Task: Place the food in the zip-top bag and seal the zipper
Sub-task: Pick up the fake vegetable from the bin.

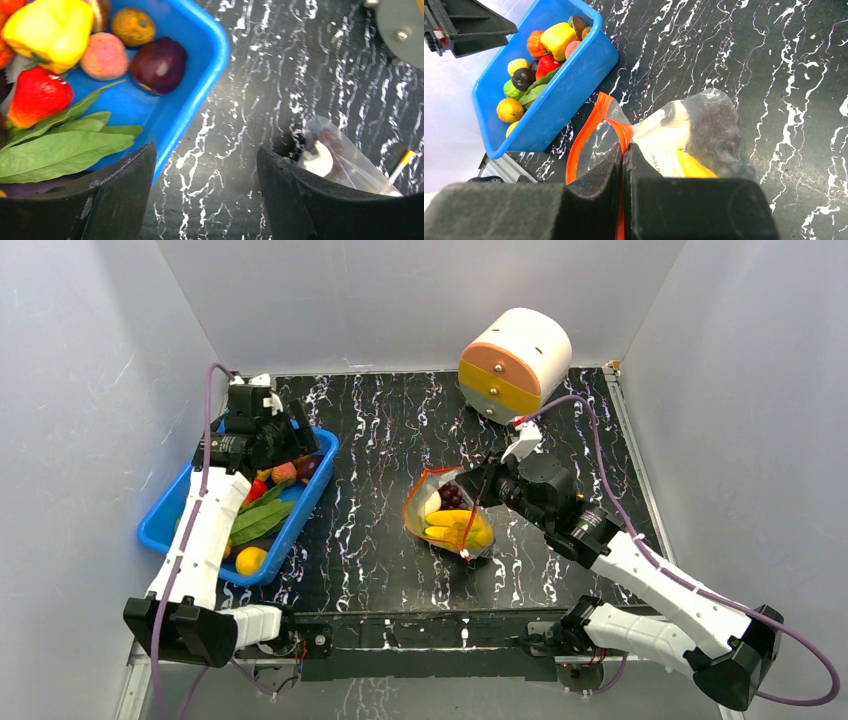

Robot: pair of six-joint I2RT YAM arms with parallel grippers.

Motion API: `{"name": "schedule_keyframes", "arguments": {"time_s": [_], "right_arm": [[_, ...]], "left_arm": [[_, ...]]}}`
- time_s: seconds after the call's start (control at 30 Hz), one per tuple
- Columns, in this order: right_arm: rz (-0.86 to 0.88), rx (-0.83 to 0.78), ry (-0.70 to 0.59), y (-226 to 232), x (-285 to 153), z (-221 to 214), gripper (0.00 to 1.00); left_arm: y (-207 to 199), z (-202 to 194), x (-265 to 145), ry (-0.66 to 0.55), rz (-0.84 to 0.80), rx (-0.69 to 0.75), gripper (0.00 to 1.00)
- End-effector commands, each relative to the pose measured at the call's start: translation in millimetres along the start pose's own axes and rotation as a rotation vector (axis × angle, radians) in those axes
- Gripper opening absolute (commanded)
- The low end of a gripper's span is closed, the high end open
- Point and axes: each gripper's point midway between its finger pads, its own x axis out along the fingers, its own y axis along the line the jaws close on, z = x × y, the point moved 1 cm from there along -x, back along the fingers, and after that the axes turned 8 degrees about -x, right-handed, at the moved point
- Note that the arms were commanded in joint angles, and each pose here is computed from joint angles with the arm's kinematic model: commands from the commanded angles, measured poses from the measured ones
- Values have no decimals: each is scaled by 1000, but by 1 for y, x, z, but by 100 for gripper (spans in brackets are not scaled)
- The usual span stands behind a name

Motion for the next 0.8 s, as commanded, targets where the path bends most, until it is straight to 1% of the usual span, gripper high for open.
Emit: {"name": "schedule_keyframes", "arguments": {"time_s": [0.0,0.17,0.33,0.6,0.77], "right_arm": [[67,5,-134,17,-10,37,0],[60,7,-137,14,-12,35,0],[68,26,-152,13,-14,33,0],[76,8,-156,15,-13,35,0],[59,-7,-159,12,-14,36,0]], "left_arm": [[37,7,8,-19,98,-28,70],[79,16,21,-28,191,-97,67],[116,13,41,13,262,-163,63],[147,9,61,4,354,-215,62],[172,-1,70,38,451,-244,62]]}}
